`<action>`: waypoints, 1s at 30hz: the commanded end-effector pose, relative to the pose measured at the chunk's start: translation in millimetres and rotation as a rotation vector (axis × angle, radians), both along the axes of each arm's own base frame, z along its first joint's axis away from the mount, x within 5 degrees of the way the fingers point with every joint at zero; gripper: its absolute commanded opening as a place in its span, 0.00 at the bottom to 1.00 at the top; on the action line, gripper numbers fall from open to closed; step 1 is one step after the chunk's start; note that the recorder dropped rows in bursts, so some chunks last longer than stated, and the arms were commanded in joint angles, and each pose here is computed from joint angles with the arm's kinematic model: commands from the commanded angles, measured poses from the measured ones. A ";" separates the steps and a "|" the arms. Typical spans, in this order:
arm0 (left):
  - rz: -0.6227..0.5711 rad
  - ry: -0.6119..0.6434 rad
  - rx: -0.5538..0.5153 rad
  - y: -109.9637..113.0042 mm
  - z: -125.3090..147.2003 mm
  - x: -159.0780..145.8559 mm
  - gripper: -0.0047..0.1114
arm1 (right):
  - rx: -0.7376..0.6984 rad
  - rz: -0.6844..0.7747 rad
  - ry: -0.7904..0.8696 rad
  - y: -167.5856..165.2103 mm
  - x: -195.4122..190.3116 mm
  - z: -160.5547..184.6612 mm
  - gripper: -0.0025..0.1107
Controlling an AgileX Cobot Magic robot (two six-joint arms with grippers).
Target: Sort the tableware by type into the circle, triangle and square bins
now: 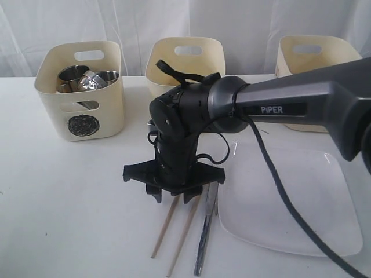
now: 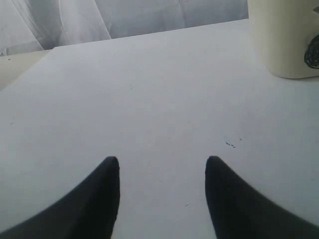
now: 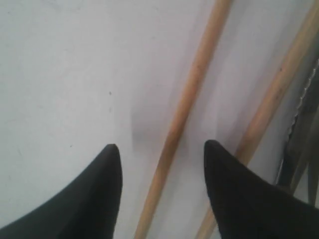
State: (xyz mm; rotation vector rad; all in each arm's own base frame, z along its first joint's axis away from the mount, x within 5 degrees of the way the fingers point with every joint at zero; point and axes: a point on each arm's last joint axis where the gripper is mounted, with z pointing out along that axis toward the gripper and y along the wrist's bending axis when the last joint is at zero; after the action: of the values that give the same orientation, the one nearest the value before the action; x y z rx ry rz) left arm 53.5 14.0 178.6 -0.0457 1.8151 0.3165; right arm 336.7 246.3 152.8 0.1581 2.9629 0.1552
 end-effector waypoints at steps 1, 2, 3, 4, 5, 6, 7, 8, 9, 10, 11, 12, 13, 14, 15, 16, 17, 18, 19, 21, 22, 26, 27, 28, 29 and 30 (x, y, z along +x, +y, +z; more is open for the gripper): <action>0.001 -0.008 -0.008 -0.2 -0.6 -0.1 0.53 | -0.013 -0.027 -0.028 -0.9 3.0 -1.5 0.42; 0.001 -0.008 -0.008 -0.2 -0.6 -0.1 0.53 | -0.011 -0.028 -0.029 -1.1 4.0 -3.1 0.42; 0.001 -0.008 -0.008 -0.2 -0.6 -0.1 0.53 | -0.010 -0.045 -0.026 -0.9 4.3 -5.3 0.42; 0.001 -0.008 -0.008 -0.2 -0.6 -0.1 0.53 | -0.012 -0.047 -0.022 -0.8 4.4 -7.3 0.42; 0.001 -0.008 -0.008 -0.2 -0.6 -0.1 0.53 | -0.018 -0.047 -0.015 -0.7 4.5 -11.1 0.42; 0.001 -0.008 -0.008 -0.2 -0.6 -0.1 0.53 | -0.024 -0.047 -0.008 -0.9 4.3 -13.2 0.42; 0.001 -0.008 -0.008 -0.2 -0.6 -0.1 0.53 | -0.030 -0.047 0.001 -1.0 4.2 -16.2 0.42; 0.001 -0.008 -0.008 -0.2 -0.6 -0.1 0.53 | -0.035 -0.047 0.007 -1.0 4.2 -19.4 0.42; 0.001 -0.008 -0.008 -0.2 -0.6 -0.1 0.53 | -0.036 -0.047 0.008 -1.0 4.2 -20.2 0.42; 0.001 -0.008 -0.008 -0.2 -0.6 -0.1 0.53 | -0.039 -0.047 0.012 -0.9 4.3 -22.1 0.41; 0.001 -0.008 -0.008 -0.2 -0.6 -0.1 0.53 | -0.039 -0.047 0.012 -0.9 4.3 -22.1 0.39; 0.001 -0.008 -0.008 -0.2 -0.6 -0.1 0.53 | -0.039 -0.047 0.012 -0.9 4.3 -22.1 0.34; 0.001 -0.008 -0.008 -0.2 -0.6 -0.1 0.53 | -0.039 -0.047 0.012 -0.9 4.3 -22.1 0.30; 0.001 -0.008 -0.008 -0.2 -0.6 -0.1 0.53 | -0.040 -0.039 0.011 -0.9 4.3 -22.1 0.23; 0.001 -0.008 -0.008 -0.2 -0.6 -0.1 0.53 | -0.042 -0.020 0.008 -0.8 4.4 -22.1 0.18; 0.001 -0.008 -0.008 -0.2 -0.6 -0.1 0.53 | -0.047 0.024 0.007 -0.6 4.2 -22.1 0.04; 0.001 -0.008 -0.008 -0.2 -0.6 -0.1 0.53 | -0.049 0.033 0.006 -0.6 4.2 -22.1 0.02; 0.001 -0.008 -0.008 -0.2 -0.6 -0.1 0.53 | -0.050 0.041 0.006 -0.6 4.2 -22.1 0.02; 0.001 -0.008 -0.008 -0.2 -0.6 -0.1 0.53 | -0.052 0.052 0.005 -0.6 4.2 -22.1 0.02; 0.001 -0.008 -0.008 -0.2 -0.6 -0.1 0.53 | -0.048 0.052 0.002 -0.5 4.1 -20.2 0.02; 0.001 -0.008 -0.008 -0.2 -0.6 -0.1 0.53 | -0.045 0.054 -0.003 -0.5 4.0 -17.7 0.02; 0.001 -0.008 -0.008 -0.2 -0.6 -0.1 0.53 | 0.010 0.075 -0.069 2.2 5.9 0.5 0.02; 0.001 -0.008 -0.008 -0.2 -0.6 -0.1 0.53 | 0.034 0.079 -0.104 3.9 6.7 8.4 0.02; 0.001 -0.008 -0.008 -0.2 -0.6 -0.1 0.53 | 0.061 0.082 -0.142 5.0 8.0 16.8 0.02; 0.001 -0.008 -0.008 -0.2 -0.6 -0.1 0.53 | 0.083 0.083 -0.170 6.4 8.3 23.8 0.02; 0.001 -0.008 -0.008 -0.2 -0.6 -0.1 0.53 | 0.105 0.090 -0.203 8.4 7.8 32.4 0.02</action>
State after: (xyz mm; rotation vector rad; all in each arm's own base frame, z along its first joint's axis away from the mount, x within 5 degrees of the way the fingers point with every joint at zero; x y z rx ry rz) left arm 53.5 14.0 178.6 -0.0457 1.8151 0.3165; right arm 344.0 250.8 158.8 0.0547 2.8646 0.2247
